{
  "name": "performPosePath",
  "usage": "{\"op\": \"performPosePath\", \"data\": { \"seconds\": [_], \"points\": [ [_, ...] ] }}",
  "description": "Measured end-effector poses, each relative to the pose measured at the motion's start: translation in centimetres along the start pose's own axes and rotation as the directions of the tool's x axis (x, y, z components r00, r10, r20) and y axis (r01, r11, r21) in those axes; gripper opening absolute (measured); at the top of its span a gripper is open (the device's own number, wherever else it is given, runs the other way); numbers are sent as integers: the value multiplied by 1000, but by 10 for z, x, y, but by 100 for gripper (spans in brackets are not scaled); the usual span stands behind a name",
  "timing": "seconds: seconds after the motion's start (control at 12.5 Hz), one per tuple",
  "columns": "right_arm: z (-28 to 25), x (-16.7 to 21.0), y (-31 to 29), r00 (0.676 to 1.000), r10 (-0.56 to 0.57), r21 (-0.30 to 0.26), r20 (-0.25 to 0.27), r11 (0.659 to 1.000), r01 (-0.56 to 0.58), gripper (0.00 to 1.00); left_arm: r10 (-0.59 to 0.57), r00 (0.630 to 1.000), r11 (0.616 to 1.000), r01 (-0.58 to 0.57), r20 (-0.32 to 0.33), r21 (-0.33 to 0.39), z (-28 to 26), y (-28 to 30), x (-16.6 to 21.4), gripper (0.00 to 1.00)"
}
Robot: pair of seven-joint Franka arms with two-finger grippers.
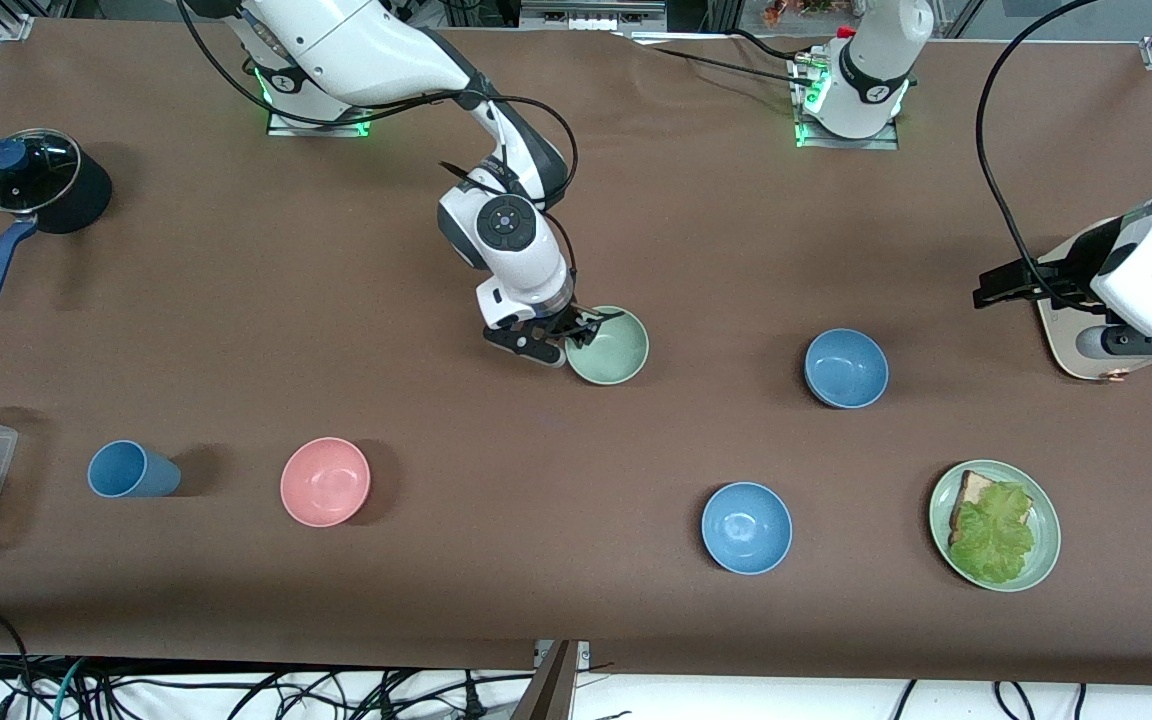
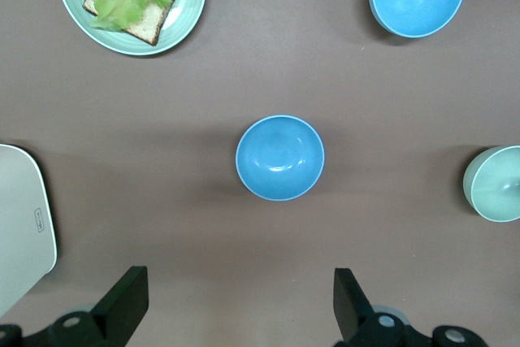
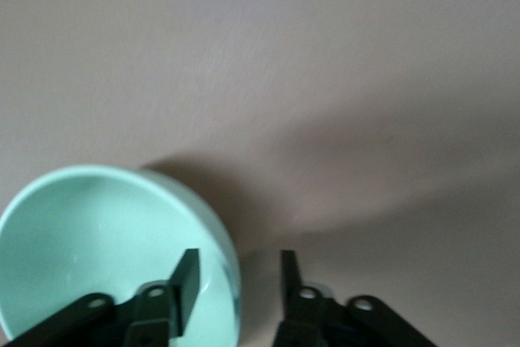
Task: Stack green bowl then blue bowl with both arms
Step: 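Open the right gripper and withdraw it to its rest pose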
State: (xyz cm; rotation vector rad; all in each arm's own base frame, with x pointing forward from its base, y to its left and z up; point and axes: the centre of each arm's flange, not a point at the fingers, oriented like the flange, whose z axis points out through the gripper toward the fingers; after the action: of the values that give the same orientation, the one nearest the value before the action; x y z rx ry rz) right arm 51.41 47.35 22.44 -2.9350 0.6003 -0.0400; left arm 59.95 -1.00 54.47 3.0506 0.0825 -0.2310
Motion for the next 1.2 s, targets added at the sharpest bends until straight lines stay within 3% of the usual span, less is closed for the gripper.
{"op": "performPosePath", "data": {
  "seconds": [0.32,0.48,0.64,0.72,1.04,1.2],
  "points": [
    [-114,92,40,989,-134,-128,-60,984,125,99,2,1000,1000,-2,0,0,0,1,0,100],
    [-167,150,90,979,-202,-132,-24,972,197,100,5,1000,1000,-5,4,0,2,3,0,100],
    [-196,199,146,972,-228,-55,65,971,231,100,9,1000,1000,-9,7,1,3,5,1,100],
    [-210,216,169,971,-223,-37,86,973,227,100,9,1000,1000,-9,8,1,4,5,1,100],
    [-284,225,213,972,-213,-35,102,975,218,100,7,1000,1000,-8,27,0,14,4,6,100],
    [-321,218,230,970,-222,-66,100,971,229,100,10,998,1000,-10,54,0,29,3,13,100]
  ]
}}
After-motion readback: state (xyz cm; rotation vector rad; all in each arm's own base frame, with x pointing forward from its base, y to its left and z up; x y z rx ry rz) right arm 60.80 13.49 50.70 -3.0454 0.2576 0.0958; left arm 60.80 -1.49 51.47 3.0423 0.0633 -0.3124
